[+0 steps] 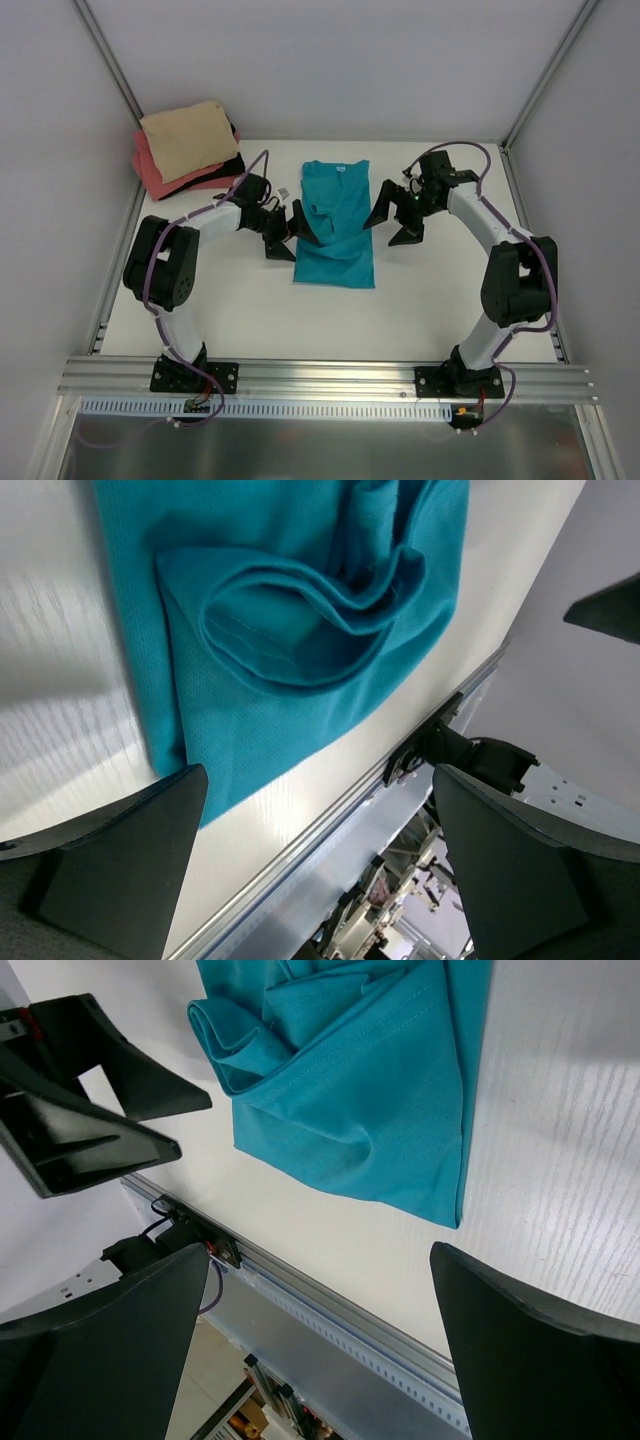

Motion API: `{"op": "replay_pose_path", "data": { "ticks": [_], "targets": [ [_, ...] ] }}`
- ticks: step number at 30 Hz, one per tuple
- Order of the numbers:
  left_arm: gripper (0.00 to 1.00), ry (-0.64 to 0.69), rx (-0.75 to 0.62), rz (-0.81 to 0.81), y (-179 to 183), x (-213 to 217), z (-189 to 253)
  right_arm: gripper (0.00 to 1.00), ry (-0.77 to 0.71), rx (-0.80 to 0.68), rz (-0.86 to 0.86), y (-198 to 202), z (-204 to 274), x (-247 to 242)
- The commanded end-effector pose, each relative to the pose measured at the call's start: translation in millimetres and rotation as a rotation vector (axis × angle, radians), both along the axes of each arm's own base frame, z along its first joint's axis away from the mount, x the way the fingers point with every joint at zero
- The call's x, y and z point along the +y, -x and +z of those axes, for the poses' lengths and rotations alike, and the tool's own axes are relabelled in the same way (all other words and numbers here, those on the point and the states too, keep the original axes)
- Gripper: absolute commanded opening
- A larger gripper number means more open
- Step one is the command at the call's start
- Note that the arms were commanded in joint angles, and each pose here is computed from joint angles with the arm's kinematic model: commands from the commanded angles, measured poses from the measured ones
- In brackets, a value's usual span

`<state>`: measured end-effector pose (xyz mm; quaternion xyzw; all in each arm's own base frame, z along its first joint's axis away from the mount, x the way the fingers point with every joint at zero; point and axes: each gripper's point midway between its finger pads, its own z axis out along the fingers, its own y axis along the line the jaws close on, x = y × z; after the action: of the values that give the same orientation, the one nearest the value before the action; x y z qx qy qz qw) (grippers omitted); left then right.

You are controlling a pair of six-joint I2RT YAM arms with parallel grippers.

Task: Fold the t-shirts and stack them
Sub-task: Fold the folded rectangular tshirt in 1/3 of the way

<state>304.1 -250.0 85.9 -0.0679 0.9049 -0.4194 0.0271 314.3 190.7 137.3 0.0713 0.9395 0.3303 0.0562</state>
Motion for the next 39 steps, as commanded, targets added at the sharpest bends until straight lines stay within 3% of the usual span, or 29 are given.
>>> {"op": "replay_pose_path", "data": {
  "ticks": [1, 18, 31, 39],
  "targets": [
    [0.99, -0.011, -0.007, -0.017, -8, -9, -13, 0.99, -0.008, -0.047, -0.016, 4, 16, -2],
    [0.99, 0.019, -0.038, -0.058, -34, -70, 2, 1.0, 0.017, -0.05, -0.021, 22, 16, -10],
    [0.99, -0.116, -0.084, -0.156, -7, -31, 24, 0.99, 0.0, -0.079, -0.028, 12, 26, -7],
    [0.99, -0.096, -0.109, -0.157, -11, -31, 43, 0.99, -0.001, -0.084, -0.036, 13, 27, -7]
  ]
}}
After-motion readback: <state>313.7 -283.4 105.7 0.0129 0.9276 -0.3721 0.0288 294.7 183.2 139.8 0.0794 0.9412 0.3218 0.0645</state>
